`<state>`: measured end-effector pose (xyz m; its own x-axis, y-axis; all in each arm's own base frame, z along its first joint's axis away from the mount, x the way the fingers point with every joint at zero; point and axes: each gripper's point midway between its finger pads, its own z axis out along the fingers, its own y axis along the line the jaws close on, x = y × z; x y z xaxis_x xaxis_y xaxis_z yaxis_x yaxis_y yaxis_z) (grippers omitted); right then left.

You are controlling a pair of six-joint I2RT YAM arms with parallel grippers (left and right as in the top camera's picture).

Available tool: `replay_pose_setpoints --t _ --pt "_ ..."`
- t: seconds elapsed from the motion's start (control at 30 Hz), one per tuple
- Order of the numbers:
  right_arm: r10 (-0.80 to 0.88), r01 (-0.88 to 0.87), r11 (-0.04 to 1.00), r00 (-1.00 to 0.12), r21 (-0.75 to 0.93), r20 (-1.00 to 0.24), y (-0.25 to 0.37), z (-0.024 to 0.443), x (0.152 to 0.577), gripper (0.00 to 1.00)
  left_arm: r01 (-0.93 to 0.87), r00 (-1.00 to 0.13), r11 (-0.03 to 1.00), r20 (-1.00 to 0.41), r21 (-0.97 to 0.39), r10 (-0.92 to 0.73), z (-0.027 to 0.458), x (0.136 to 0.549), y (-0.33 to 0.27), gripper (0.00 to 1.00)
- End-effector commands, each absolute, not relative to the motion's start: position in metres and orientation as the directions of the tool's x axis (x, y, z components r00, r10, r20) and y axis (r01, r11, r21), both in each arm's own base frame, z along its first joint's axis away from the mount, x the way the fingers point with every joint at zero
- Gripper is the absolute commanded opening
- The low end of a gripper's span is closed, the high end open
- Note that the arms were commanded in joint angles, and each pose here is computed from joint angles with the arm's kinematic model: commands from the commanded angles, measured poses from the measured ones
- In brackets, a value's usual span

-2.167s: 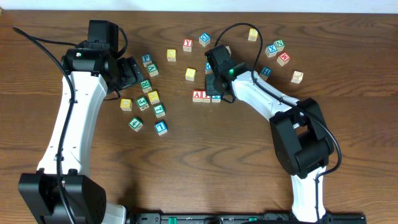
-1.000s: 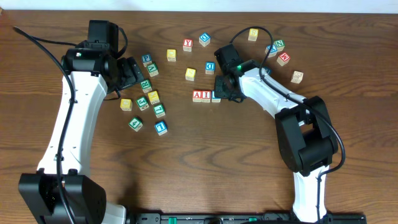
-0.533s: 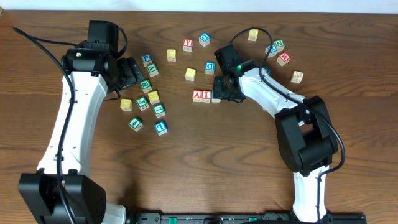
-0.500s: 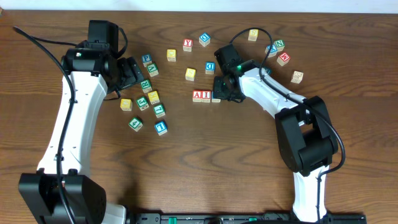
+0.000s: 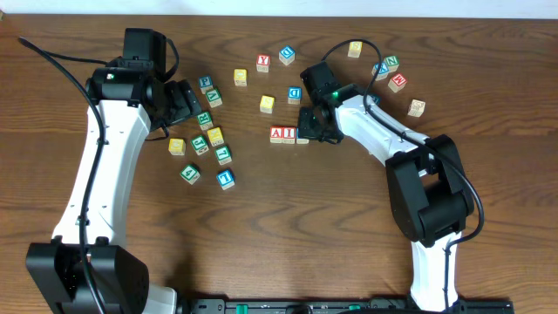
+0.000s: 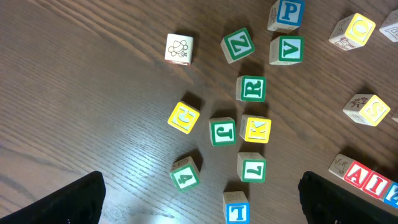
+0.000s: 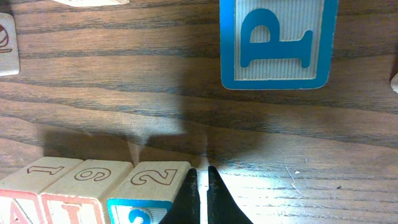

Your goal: Spell out AI2

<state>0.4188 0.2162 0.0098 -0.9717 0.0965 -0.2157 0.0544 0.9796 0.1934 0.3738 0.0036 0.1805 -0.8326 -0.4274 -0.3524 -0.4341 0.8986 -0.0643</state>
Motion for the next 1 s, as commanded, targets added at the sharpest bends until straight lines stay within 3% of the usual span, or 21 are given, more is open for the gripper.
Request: replay_pose_setpoints --t 0.0,0.97 --pt "0.105 0.062 0.977 -0.972 0.202 -0.212 0.218 0.0109 0.4175 0.01 -0.435 -0.831 0.899 -0.363 -0.047 -0.421 0.1827 0.3747 0.0068 0.98" --pt "0.084 0.037 0.977 -0.973 0.21 -0.216 0.2257 0.0114 0.4153 0.01 -0.435 -0.831 0.899 -0.363 -0.047 -0.421 0.1827 0.3747 0.0068 0.98"
